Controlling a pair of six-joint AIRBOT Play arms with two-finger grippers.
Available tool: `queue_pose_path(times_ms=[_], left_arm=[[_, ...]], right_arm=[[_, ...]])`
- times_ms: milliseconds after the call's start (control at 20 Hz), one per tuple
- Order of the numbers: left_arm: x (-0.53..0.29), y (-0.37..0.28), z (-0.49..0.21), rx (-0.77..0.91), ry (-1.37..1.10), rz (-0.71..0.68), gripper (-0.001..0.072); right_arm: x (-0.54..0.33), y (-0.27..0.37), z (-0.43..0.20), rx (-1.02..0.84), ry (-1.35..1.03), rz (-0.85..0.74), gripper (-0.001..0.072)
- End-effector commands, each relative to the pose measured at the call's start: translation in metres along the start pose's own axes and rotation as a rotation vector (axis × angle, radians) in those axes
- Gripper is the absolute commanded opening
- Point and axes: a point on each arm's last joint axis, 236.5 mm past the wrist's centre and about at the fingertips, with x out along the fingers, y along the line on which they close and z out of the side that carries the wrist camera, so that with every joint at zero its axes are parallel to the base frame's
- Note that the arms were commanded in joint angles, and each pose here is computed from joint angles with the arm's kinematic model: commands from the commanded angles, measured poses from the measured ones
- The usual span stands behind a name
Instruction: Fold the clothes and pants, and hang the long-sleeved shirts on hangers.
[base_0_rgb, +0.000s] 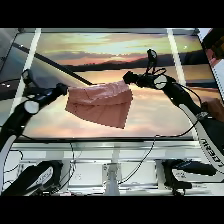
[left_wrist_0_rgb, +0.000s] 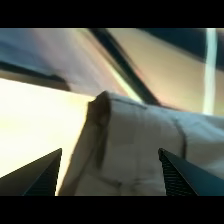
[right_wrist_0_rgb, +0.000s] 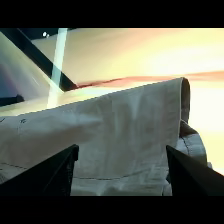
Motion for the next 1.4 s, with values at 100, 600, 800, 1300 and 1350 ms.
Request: queue_pose_path(times_ms=[100, 600, 800, 1300, 1350], left_arm=[[-0.029, 0.054, -0.091, 0.235, 0.456, -0.007, 0.0653], [0.025, 0.027, -0.087, 0.217, 0.398, -0.182, 0.0641], [0.039, 0.023, -0.092, 0.290, 0.390, -0.178, 0.0641], [0.056, 0.007, -0.108, 0.359, 0.401, -0.182, 0.0299], [0.057, 0.008, -0.106, 0.359, 0.395, -0.179, 0.0167]], right_arm=[[-0.014, -0.020, -0.004, -0.005, 0.054, -0.037, 0.0628], [-0.014, -0.024, -0.012, -0.035, 0.089, -0.054, 0.0629], [-0.015, -0.025, -0.012, -0.041, 0.090, -0.058, 0.0628], [-0.015, -0.026, -0.015, -0.043, 0.103, -0.061, 0.0628], [-0.015, -0.027, -0.017, -0.043, 0.111, -0.062, 0.0628]])
